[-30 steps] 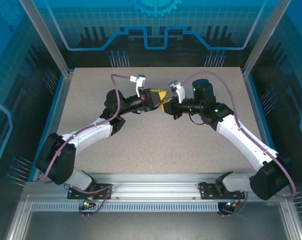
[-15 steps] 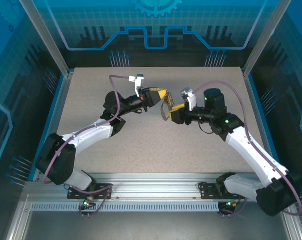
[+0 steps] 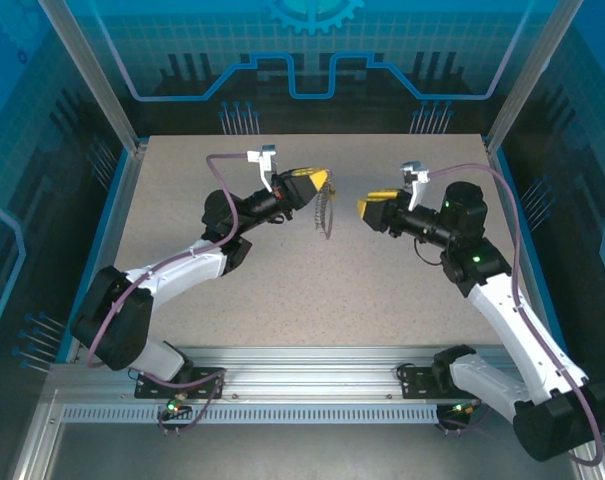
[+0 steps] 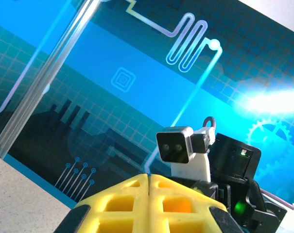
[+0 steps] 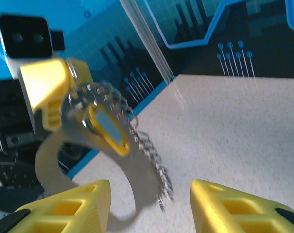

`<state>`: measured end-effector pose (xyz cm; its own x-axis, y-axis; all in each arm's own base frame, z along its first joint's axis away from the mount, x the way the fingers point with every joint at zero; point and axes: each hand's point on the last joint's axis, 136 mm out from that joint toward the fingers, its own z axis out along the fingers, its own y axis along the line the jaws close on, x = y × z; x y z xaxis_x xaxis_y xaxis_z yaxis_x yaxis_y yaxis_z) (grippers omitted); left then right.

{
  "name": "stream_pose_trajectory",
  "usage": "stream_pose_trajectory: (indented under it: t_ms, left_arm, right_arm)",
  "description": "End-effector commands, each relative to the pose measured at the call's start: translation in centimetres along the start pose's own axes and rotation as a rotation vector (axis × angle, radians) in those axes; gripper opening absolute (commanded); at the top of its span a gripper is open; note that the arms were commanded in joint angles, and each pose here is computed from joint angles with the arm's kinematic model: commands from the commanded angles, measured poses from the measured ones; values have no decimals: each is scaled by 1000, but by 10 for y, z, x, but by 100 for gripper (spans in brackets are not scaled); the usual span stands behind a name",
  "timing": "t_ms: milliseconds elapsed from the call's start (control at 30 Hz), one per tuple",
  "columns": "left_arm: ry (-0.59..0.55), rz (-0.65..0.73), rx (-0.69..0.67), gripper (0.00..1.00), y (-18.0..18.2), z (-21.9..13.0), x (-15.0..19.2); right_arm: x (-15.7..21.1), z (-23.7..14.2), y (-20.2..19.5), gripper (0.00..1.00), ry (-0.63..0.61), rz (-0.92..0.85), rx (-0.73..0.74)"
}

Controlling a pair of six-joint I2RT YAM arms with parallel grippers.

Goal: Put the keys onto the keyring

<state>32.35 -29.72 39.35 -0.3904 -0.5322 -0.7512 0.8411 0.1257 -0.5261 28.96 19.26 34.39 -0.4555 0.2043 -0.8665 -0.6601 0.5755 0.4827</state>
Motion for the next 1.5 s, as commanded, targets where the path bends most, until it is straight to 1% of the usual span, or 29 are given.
stream_pose_trajectory:
  t_ms: [0, 167, 367, 633, 733, 800, 933, 967, 1133, 1333, 1467]
  left_arm:
    - [-91, 10, 0, 0, -6, -2, -15]
    - [-91, 6, -8, 0, -5, 0, -14]
    - [-87, 4, -2, 0, -7, 1, -14]
    - [-85, 9, 4, 0, -11, 1, -16]
    - [-83, 8, 5, 0, -12, 1, -16]
    - [-82, 10, 7, 0, -12, 1, -16]
    - [-82, 10, 7, 0, -12, 1, -16]
    - [-81, 9, 7, 0, -12, 2, -15]
    - [-71, 5, 16, 0, -13, 3, -13]
    - [-57, -5, 19, 0, -12, 5, -11]
    - [-39, -6, 3, 0, -10, 5, -10]
  right_arm:
    - [-46, 5, 25, 51, -146, 6, -74]
    - [-61, 21, 43, 52, -167, -9, -132]
    - [-66, 39, 54, 52, -159, -19, -170]
    - [-55, 53, 52, 48, -119, 1, -178]
    - [-50, 57, 52, 42, -105, 6, -183]
    - [-49, 58, 53, 36, -100, 6, -187]
    - [-46, 61, 54, 21, -83, 8, -201]
    - [-49, 61, 57, 18, -100, -6, -217]
    - [-49, 62, 59, 0, -97, -9, -234]
    - [-51, 62, 62, 0, -93, -28, -260]
    - [-54, 59, 59, 0, -88, -46, -246]
